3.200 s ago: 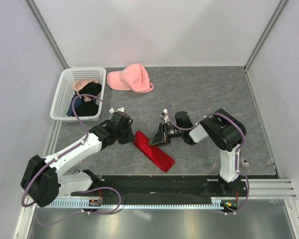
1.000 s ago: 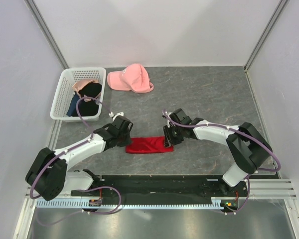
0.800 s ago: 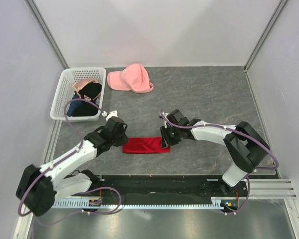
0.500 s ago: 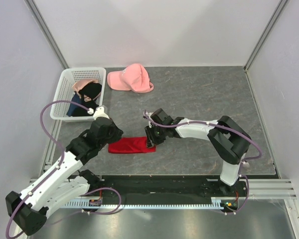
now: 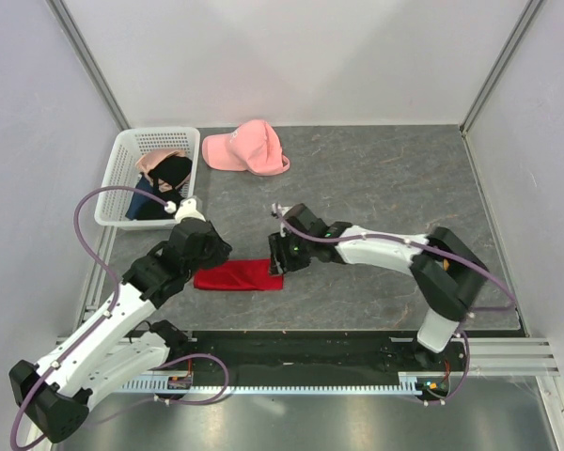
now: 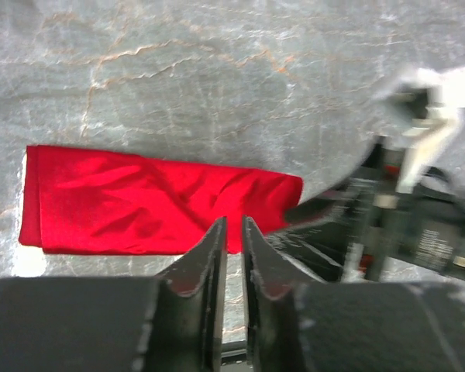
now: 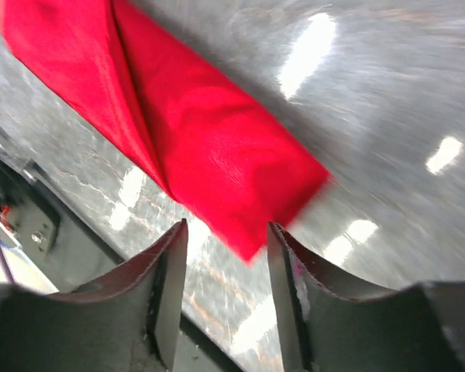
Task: Fold the napkin into a case and place the utensils inside
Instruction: Move the smaller rectangle-folded napkin to the center of the board, then pick up the knife from the corner of the board.
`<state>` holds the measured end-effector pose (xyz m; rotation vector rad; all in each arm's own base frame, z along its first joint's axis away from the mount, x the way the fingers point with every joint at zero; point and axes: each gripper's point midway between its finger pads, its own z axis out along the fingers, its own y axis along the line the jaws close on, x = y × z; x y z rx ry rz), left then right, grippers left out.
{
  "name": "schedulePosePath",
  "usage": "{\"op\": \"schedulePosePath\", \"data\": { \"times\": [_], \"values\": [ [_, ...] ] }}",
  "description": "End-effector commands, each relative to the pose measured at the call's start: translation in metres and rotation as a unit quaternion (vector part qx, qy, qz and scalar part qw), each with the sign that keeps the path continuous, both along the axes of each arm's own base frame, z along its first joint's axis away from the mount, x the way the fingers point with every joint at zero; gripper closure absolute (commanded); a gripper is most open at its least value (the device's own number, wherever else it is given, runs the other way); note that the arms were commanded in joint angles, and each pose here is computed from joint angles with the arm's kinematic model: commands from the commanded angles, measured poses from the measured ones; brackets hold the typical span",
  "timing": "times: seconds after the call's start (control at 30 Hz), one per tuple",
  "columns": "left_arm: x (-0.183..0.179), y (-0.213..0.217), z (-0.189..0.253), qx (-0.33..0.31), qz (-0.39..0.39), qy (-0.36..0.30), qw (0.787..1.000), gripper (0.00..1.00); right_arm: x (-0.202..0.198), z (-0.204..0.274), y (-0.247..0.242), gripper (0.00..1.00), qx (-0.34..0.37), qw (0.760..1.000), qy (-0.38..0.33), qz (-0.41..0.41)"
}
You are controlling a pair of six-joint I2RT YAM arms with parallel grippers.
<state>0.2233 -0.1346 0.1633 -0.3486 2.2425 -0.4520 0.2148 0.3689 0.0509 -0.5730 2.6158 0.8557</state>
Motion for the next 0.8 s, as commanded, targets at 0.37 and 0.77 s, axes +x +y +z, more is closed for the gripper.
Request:
{"op": "schedulePosePath", "data": {
  "times": [0.37,0.77],
  "values": [
    [0.007,-0.08,0.028,-0.091,-0.169,-0.016,0.981,0.71,0.043,0.064,-0.335,0.02,-0.129,0.82,-0.062,-0.555],
    [-0.006,-0.113,0.06,-0.098,-0.281,-0.009,0.955,0.71,0.033,0.014,-0.47,0.06,-0.191,0.706,0.028,-0.681]
  ]
}}
